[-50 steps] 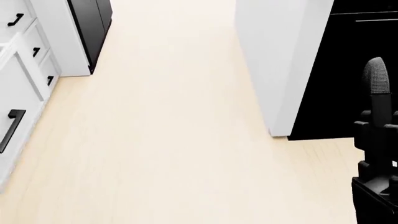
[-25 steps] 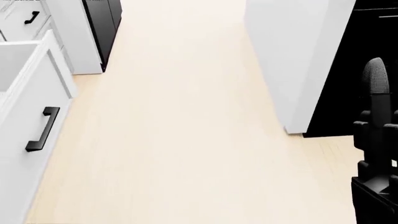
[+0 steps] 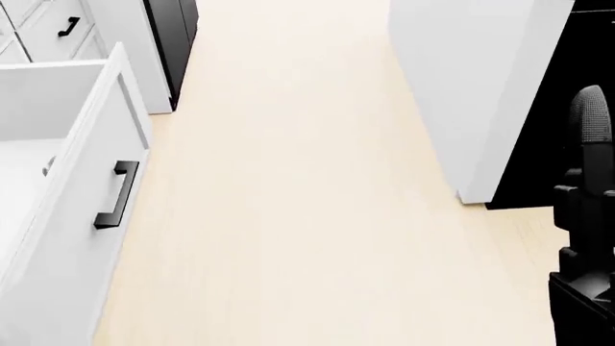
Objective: Close the right drawer.
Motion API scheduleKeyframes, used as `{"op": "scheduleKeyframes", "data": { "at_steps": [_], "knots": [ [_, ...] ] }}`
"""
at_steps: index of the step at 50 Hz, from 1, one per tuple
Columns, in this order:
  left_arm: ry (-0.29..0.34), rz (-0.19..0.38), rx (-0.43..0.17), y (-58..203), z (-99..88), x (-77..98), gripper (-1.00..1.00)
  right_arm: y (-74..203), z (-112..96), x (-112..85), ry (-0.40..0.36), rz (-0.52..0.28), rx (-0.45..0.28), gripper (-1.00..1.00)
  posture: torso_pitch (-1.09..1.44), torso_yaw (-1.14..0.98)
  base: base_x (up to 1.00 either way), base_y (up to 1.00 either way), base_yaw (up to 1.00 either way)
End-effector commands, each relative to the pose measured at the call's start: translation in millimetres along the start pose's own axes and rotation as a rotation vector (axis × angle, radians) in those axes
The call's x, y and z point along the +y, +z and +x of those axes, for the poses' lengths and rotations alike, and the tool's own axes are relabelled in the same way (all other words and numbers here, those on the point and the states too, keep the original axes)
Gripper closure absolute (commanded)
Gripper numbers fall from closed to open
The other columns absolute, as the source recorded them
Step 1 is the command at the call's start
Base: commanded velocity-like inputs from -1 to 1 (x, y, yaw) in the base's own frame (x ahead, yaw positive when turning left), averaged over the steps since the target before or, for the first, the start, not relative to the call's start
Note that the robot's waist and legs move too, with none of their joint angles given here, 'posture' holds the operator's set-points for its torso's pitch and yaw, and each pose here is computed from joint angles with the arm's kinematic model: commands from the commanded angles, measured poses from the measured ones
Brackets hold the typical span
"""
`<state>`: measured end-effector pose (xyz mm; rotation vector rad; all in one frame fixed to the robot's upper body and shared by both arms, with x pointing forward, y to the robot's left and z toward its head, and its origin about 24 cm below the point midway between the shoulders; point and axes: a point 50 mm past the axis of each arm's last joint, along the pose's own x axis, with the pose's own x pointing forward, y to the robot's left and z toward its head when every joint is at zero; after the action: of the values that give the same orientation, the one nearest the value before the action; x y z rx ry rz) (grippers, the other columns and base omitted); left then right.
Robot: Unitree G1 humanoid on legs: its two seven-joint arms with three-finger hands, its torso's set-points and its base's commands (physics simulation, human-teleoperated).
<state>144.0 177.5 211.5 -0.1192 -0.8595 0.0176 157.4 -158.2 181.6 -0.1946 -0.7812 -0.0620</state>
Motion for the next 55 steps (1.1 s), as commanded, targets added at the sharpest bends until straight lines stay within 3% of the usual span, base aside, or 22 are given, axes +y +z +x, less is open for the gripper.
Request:
{"op": "scheduleKeyframes", "data": {
  "at_steps": [1, 55],
  "knots": [
    [-0.010, -0.004, -0.050, 8.2, 1.3, -2.7, -1.00, 10.1, 2.2, -2.2, -0.005, -0.009, -0.059, -1.00, 0.00, 0.00, 0.00, 0.23, 0.00],
    [-0.012, -0.004, -0.050, 8.5, 1.0, -2.9, -1.00, 7.8, 1.6, -2.5, -0.003, -0.014, -0.056, -1.00, 0.00, 0.00, 0.00, 0.26, 0.00]
  ]
}}
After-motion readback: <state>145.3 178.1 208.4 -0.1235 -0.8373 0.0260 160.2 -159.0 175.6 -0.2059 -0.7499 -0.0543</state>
